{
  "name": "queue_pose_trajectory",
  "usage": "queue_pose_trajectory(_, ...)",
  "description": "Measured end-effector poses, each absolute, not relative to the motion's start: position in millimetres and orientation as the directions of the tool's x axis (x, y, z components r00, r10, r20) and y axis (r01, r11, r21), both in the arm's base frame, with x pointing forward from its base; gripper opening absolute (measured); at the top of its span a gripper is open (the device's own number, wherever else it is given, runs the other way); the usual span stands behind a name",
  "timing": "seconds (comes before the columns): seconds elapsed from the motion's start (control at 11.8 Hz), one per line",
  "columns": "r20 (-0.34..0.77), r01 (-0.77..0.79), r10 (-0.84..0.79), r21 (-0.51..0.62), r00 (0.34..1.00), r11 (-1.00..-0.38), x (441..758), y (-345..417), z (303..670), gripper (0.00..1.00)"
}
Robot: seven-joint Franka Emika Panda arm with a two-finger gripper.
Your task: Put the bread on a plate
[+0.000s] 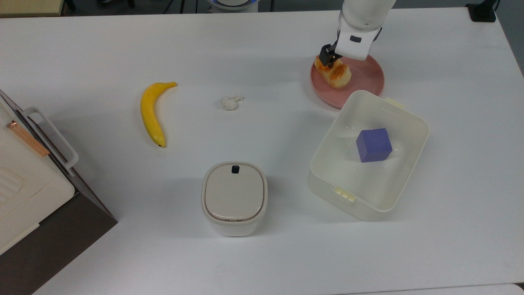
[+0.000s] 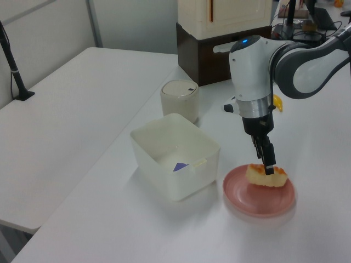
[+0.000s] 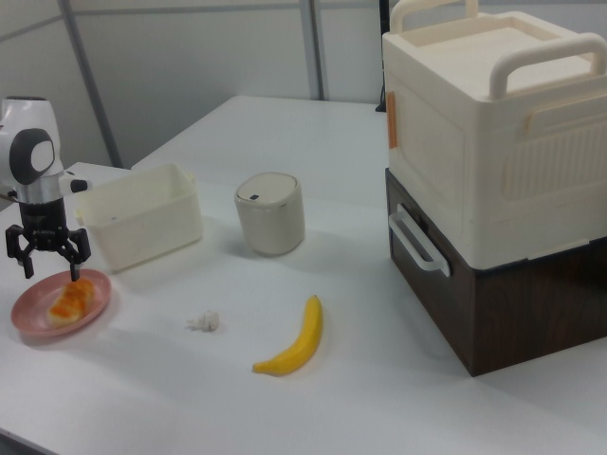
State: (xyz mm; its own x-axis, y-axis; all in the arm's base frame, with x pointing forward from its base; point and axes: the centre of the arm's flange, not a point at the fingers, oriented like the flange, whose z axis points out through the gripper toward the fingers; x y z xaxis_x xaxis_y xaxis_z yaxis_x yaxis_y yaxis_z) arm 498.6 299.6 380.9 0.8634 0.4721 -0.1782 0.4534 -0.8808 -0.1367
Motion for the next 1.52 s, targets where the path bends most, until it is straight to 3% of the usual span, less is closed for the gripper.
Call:
queue_pose_trajectory(0.08, -0.177, 0.454, 0.472, -0.137, 0.864, -0.881, 498.6, 299.6, 381.4, 1.00)
queue_pose_trajectory(0.34, -0.169, 0.427, 0.444, -0.130, 0.880, -0.895, 501.0, 296.9, 388.9, 1.00)
queue_pose_trajectory(0.51, -0.141, 0.386, 0.401, -0.121, 0.905, -0.914, 513.2, 278.3, 418.0, 1.00)
queue_pose_trajectory(0.76, -0.092, 0.270, 0.277, -0.079, 0.956, -0.960, 551.7, 201.0, 479.3, 1.00)
queue_pose_trajectory(0.93, -0.051, 0.190, 0.192, -0.052, 0.980, -0.980, 574.1, 148.8, 500.9, 1.00)
queue_pose_trajectory(1.52, 0.041, -0.036, -0.034, 0.040, 0.999, -0.999, 600.8, 30.5, 561.7, 1.00)
